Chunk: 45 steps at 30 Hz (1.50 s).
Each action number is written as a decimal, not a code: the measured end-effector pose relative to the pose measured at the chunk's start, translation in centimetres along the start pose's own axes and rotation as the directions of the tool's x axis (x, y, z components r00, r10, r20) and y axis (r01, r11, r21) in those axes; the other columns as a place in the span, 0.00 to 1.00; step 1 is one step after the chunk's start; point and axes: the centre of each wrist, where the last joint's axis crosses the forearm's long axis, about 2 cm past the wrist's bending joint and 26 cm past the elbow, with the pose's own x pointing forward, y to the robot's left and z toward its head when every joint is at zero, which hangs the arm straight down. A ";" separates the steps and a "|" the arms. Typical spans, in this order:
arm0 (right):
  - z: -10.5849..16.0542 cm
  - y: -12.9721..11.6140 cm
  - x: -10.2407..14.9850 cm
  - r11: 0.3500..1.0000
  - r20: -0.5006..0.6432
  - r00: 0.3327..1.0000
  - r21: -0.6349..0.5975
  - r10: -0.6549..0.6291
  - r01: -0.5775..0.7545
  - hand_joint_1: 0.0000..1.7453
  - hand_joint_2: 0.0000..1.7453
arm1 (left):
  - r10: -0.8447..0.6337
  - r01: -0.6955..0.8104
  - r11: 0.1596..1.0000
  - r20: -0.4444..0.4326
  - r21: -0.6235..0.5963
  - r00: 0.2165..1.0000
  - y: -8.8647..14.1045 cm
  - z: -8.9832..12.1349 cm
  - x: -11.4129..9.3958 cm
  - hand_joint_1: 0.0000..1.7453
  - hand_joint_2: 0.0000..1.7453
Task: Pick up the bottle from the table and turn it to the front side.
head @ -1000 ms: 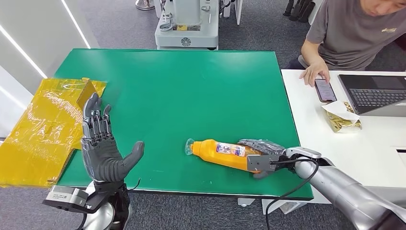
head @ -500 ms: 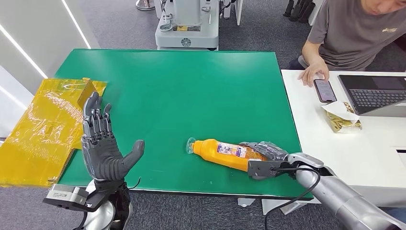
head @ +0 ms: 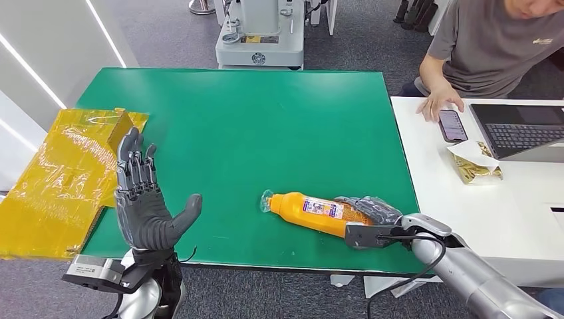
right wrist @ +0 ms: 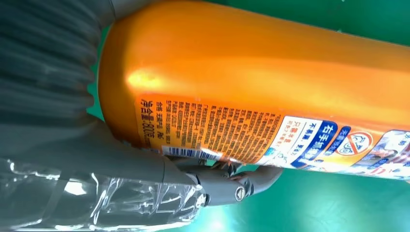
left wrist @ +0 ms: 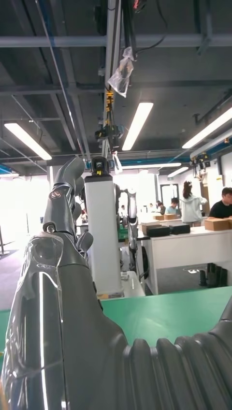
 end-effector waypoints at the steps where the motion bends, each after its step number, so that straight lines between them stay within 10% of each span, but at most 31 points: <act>1: 0.0 0.1 0.0 1.000 -0.001 1.000 -0.009 0.004 -0.004 1.00 1.00 | -0.001 0.001 1.000 0.000 0.003 1.000 0.0 0.0 0.0 0.00 1.00; 13: -0.9 -2.2 3.1 0.891 0.147 0.989 -0.448 -0.009 0.075 1.00 1.00 | 0.003 -0.003 1.000 -0.004 0.028 1.000 -0.4 0.1 0.1 0.00 1.00; 30: -2.3 -2.9 6.6 0.719 0.308 0.948 -0.676 0.076 0.162 1.00 1.00 | 0.048 -0.047 0.999 0.027 -0.020 0.998 -0.7 -1.9 -0.2 0.00 1.00; 45: -5.5 -3.2 12.3 0.481 0.400 0.873 -0.845 0.280 0.233 1.00 1.00 | 0.014 -0.064 0.969 -0.205 -0.238 0.979 -1.8 -5.6 -4.4 0.00 1.00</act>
